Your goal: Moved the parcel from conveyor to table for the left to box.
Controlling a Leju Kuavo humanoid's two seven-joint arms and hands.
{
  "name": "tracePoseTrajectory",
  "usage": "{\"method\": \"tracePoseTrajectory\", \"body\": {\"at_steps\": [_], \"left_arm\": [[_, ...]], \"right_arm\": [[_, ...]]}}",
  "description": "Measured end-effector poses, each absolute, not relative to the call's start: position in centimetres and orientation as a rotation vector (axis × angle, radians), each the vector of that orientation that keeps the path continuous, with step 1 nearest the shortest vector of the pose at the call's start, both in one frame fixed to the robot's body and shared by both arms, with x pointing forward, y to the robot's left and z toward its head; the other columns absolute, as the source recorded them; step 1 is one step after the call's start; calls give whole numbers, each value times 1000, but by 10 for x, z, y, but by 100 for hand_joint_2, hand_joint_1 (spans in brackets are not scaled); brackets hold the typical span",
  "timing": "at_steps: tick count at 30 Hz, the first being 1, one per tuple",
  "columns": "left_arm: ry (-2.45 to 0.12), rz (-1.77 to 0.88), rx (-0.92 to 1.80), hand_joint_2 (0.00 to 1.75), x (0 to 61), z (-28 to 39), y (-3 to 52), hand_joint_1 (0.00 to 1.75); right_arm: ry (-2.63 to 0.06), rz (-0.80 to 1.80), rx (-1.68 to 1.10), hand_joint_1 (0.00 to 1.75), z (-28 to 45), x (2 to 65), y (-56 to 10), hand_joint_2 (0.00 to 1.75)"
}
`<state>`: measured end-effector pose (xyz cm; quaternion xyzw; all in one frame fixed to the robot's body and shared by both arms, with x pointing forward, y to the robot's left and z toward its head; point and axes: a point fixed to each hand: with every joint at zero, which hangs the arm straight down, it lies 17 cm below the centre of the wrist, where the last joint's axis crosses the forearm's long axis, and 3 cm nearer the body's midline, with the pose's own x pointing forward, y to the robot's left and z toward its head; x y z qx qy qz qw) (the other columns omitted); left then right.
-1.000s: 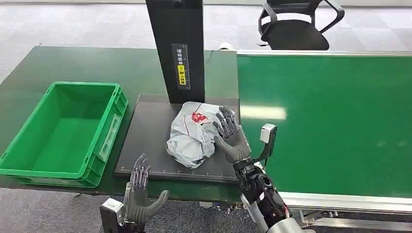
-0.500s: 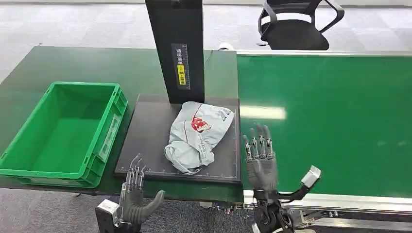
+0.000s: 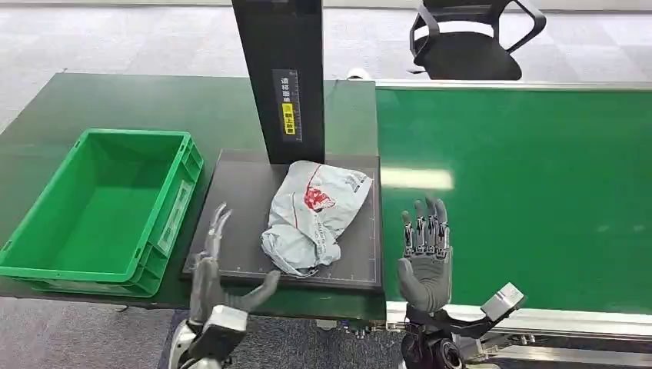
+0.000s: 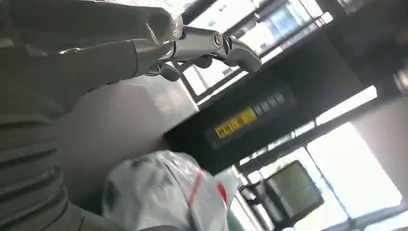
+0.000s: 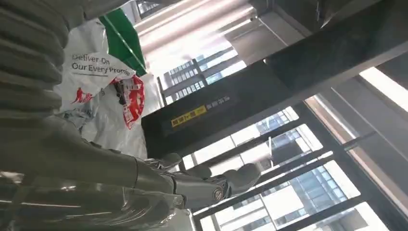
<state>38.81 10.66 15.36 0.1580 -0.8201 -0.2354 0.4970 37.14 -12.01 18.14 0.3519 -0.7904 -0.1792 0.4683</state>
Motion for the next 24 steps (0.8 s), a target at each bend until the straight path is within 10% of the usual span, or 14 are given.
{"method": "tracePoseTrajectory", "body": {"at_steps": [12, 24], "left_arm": [[-1873, -1074, 251, 175, 457, 138, 11, 0], [-1476, -1197, 322, 175, 541, 74, 84, 0]], "right_arm": [[-1907, -482, 915, 0, 182, 378, -122, 175], [-1880, -540, 916, 0, 168, 371, -134, 175]]}}
